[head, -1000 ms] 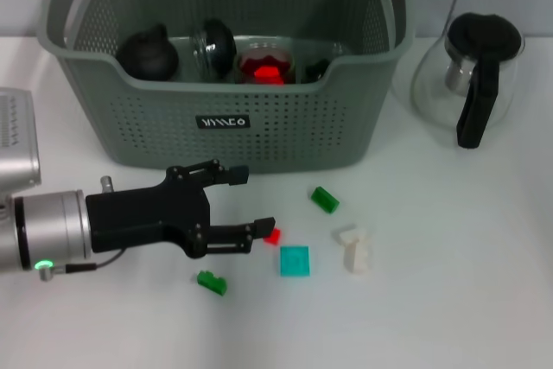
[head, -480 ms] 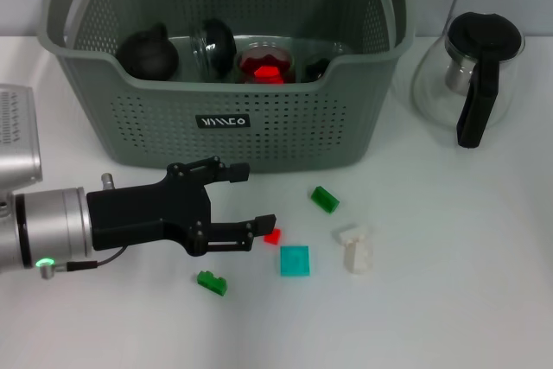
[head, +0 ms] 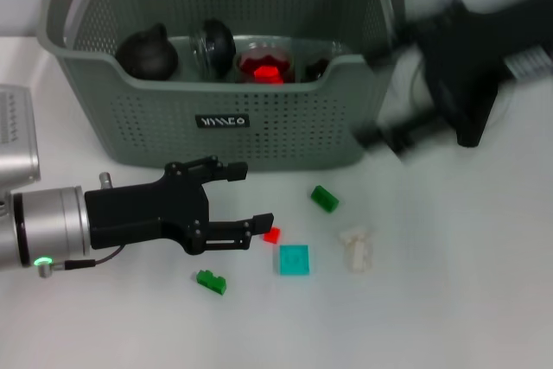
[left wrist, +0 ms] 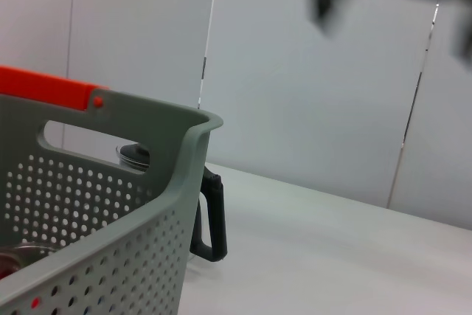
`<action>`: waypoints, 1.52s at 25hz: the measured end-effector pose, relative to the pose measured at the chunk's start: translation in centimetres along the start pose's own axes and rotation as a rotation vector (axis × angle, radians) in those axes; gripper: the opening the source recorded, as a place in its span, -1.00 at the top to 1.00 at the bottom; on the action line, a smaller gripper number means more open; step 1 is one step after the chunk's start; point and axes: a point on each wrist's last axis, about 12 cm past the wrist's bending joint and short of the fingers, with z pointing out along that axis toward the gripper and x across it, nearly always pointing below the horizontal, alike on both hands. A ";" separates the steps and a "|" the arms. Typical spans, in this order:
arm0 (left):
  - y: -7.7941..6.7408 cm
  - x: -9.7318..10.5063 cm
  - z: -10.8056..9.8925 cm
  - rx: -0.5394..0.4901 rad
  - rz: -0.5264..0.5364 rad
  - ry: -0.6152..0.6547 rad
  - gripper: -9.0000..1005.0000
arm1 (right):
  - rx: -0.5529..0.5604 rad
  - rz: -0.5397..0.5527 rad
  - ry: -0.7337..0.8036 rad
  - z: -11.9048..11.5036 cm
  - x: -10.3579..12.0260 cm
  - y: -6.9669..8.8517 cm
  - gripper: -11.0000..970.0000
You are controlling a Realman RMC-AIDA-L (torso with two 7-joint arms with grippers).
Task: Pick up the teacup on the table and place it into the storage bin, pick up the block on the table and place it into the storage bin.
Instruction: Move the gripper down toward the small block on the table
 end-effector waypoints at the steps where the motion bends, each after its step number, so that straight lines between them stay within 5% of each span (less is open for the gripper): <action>1: 0.0 0.0 0.0 -0.001 0.001 0.000 -0.69 | -0.026 0.020 0.039 -0.4 1.0 0.9 -0.80; 9: 0.1 0.0 0.0 -0.006 0.003 0.004 -0.69 | -0.072 0.237 0.391 1.0 7.2 3.0 -0.95; 18: 0.0 0.3 0.0 -0.014 0.001 0.005 -0.69 | -0.078 0.361 0.504 8.2 10.3 -0.1 -0.95; 26: -0.1 0.5 0.2 -0.011 -0.007 0.004 -0.69 | -0.122 0.317 0.588 12.3 10.5 -0.5 -0.95; 38: 0.0 0.4 0.2 -0.011 -0.004 0.005 -0.69 | -0.075 0.271 0.614 15.0 10.4 -0.8 -0.95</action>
